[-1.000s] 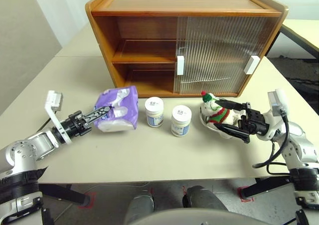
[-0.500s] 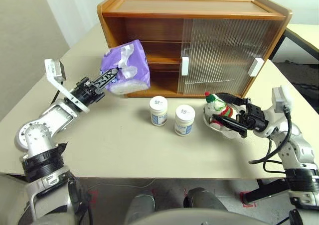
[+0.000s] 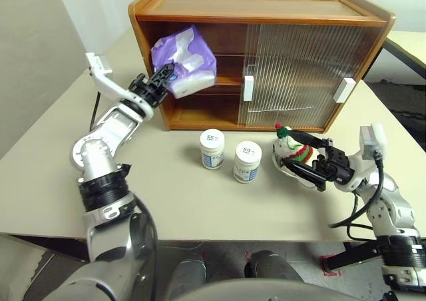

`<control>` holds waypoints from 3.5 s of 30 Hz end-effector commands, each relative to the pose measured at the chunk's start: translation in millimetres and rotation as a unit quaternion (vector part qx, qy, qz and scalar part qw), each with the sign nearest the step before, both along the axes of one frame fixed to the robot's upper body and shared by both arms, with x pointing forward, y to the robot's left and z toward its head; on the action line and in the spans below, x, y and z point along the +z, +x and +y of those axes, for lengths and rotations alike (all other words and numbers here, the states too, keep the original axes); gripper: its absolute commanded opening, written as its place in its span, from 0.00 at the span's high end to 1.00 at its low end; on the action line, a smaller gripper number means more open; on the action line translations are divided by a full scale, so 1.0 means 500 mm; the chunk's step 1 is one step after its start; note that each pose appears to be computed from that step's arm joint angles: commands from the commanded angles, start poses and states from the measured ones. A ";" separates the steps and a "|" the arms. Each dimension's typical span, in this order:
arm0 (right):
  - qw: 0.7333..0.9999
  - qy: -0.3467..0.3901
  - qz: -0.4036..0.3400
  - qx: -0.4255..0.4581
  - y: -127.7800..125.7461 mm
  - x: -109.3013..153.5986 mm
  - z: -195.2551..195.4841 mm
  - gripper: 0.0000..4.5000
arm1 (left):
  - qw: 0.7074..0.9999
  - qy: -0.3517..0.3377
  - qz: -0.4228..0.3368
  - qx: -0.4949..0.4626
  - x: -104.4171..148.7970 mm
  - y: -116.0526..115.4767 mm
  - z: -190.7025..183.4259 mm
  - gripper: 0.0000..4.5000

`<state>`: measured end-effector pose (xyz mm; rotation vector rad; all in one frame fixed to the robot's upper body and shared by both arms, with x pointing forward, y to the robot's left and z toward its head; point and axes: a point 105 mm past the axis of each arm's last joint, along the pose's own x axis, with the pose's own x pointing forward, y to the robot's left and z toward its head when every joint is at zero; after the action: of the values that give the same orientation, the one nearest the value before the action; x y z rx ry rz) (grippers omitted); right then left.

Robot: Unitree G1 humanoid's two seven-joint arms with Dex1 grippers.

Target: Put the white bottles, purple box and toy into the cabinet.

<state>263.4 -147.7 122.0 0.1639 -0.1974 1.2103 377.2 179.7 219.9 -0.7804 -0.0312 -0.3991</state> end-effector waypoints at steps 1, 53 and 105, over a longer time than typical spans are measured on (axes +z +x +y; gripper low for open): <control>1.000 0.003 -0.006 0.006 0.000 0.000 0.015 0.00 | 1.000 0.002 0.004 0.017 0.013 0.029 -0.016 0.97; 0.998 -0.020 -0.009 0.051 0.000 0.002 0.066 0.00 | 0.934 0.343 -0.090 -0.054 -0.059 0.054 -0.075 0.99; 0.998 -0.017 -0.007 0.060 -0.014 0.012 0.054 0.00 | 0.822 0.434 -0.049 -0.364 -0.338 -0.216 -0.004 0.01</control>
<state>257.7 -119.5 122.8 0.1455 -0.1655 1.3285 266.0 180.8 56.5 0.1606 0.3309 -1.0963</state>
